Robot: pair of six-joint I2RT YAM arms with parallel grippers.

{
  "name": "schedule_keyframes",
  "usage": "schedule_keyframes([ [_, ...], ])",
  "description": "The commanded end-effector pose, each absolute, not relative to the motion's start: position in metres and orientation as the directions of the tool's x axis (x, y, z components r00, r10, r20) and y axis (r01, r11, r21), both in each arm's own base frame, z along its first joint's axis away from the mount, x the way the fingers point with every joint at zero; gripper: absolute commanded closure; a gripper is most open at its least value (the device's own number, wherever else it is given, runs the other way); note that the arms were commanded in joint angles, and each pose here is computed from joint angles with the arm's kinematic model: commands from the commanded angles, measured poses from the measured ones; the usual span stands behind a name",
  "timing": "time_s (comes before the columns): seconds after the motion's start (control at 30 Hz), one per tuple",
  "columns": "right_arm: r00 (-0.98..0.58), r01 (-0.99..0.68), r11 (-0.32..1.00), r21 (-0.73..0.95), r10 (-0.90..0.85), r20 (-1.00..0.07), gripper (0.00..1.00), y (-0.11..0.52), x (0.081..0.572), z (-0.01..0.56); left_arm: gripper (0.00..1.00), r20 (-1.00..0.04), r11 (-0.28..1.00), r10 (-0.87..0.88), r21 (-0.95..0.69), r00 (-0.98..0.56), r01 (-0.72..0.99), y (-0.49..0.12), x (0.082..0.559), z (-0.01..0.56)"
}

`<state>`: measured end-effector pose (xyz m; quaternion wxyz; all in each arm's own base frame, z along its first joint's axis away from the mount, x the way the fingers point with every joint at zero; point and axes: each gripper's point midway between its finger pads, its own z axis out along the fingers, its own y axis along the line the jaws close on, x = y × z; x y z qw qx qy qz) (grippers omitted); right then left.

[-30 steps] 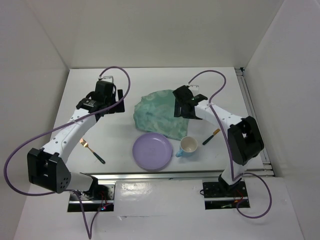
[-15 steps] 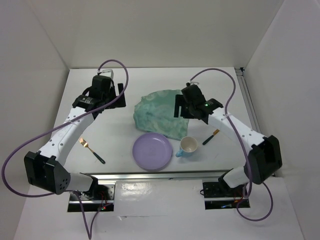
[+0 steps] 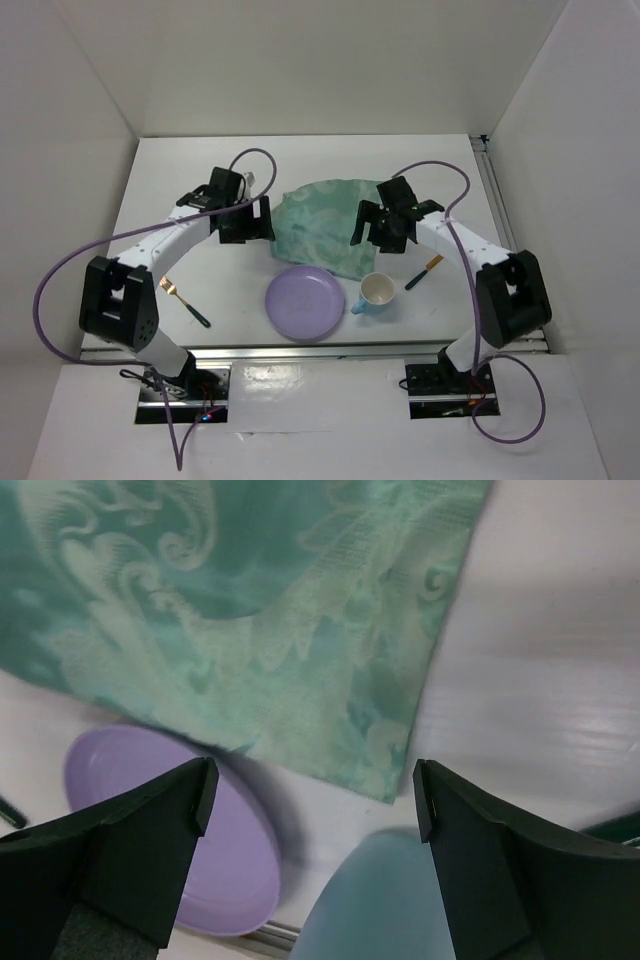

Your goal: Set the dinner table for one person

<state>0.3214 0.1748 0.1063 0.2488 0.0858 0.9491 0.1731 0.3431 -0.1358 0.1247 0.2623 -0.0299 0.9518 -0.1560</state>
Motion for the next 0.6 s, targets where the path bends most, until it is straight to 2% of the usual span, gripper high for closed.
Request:
schedule_keyframes([
  [0.0, -0.884, 0.098, 0.933, 0.346, 0.241, -0.4, 0.08, 0.17, 0.342, 0.082, 0.01, -0.448, 0.909, -0.137, -0.41, -0.883, 0.068, -0.159, 0.351, 0.114],
  [0.13, -0.917, 0.083, 0.971, 0.223, 0.162, -0.366, 0.08, 0.16, 0.355, 0.058, 0.01, -0.42, 0.913, -0.133, -0.404, -0.898, 0.054, -0.163, 0.366, 0.097],
  [0.27, -0.934, 0.005, 0.983, 0.184, 0.07, -0.351, 0.08, 0.168, 0.361, 0.048, 0.01, -0.408, 0.918, -0.132, -0.394, -0.903, 0.044, -0.166, 0.381, 0.085],
  [0.47, -0.95, 0.036, 0.988, 0.153, 0.081, -0.302, 0.06, 0.165, 0.359, 0.031, 0.07, -0.386, 0.892, -0.121, -0.447, -0.914, 0.071, -0.183, 0.403, 0.081],
  [0.5, -0.947, 0.035, 0.987, 0.157, 0.082, -0.31, 0.06, 0.166, 0.361, 0.031, 0.1, -0.366, 0.887, -0.117, -0.456, -0.923, 0.069, -0.187, 0.405, 0.073],
  [0.53, -0.946, 0.045, 0.987, 0.157, 0.092, -0.31, 0.06, 0.163, 0.365, 0.03, 0.22, -0.353, 0.87, -0.109, -0.487, -0.929, 0.083, -0.194, 0.406, 0.074],
  [0.57, -0.948, 0.042, 0.985, 0.167, 0.092, -0.305, 0.06, 0.166, 0.367, 0.029, 0.43, -0.356, 0.861, -0.107, -0.5, -0.928, 0.092, -0.199, 0.415, 0.075],
])
